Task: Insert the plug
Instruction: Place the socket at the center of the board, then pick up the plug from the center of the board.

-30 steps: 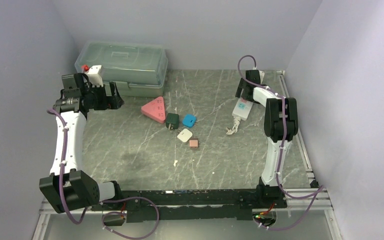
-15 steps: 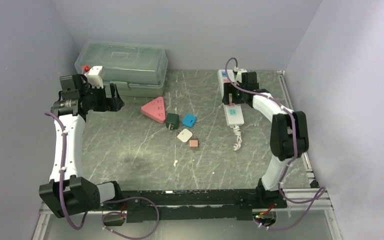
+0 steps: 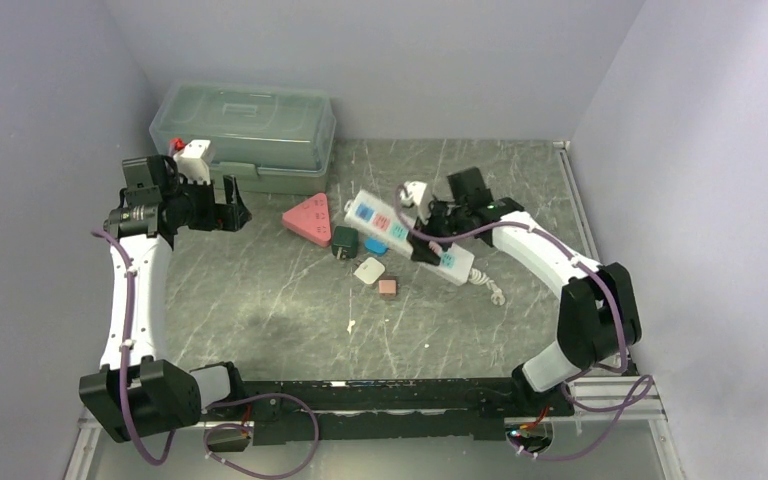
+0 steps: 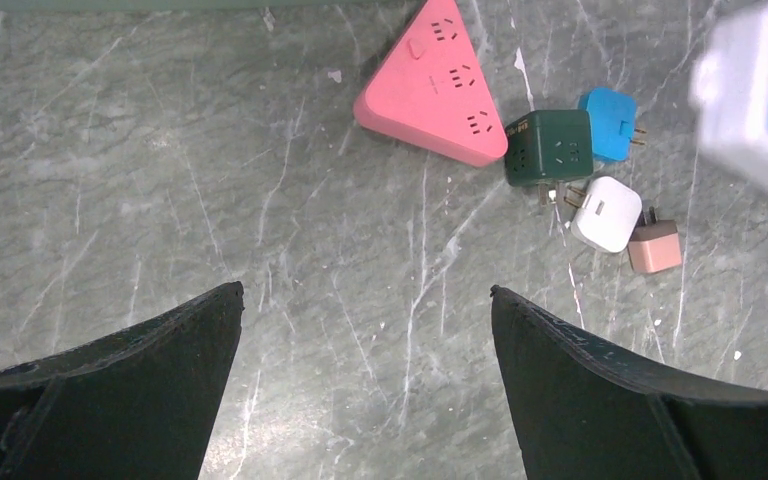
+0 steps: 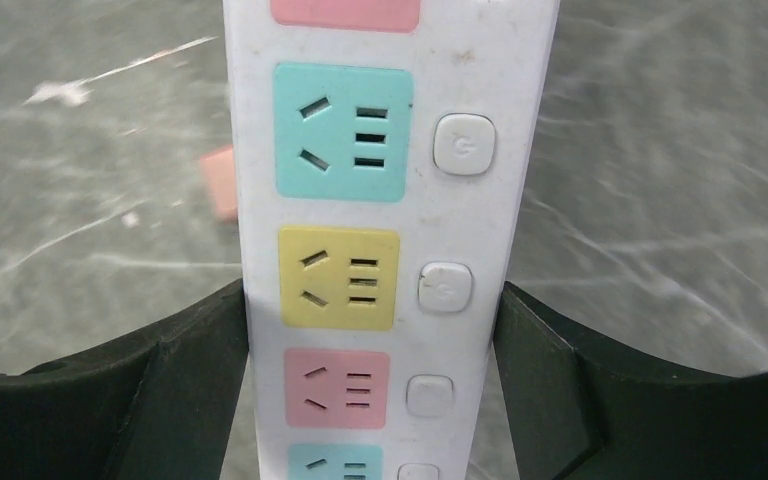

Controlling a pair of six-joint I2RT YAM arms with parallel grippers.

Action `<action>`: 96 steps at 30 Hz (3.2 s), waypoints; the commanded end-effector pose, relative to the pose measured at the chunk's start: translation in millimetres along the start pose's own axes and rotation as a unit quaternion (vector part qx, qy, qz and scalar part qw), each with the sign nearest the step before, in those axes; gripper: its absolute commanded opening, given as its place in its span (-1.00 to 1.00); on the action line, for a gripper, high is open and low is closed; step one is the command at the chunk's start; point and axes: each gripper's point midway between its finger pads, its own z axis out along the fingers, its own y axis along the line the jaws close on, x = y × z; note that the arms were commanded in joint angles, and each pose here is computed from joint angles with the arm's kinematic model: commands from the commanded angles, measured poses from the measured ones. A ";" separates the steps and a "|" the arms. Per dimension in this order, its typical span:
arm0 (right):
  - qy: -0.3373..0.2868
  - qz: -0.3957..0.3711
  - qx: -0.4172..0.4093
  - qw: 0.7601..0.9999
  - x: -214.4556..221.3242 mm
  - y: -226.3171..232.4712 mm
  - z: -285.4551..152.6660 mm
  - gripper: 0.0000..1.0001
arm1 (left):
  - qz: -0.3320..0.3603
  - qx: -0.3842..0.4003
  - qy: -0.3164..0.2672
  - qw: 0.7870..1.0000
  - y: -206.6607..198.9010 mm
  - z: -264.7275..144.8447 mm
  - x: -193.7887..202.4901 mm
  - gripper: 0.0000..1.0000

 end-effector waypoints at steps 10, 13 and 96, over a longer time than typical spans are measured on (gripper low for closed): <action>-0.003 -0.144 -0.127 0.981 -3.5 124.3 1.4 -0.51 | 0.019 0.002 -0.016 1.000 -3.6 -8.2 -3.1 0.98; 0.009 -0.151 -0.127 0.980 6.8 140.0 9.2 -0.48 | 0.017 0.007 -0.015 1.000 -5.2 -7.1 -3.0 0.98; -0.030 0.136 0.007 0.990 -103.9 29.5 168.7 1.00 | 0.007 0.076 0.059 0.995 -23.9 27.6 38.4 0.97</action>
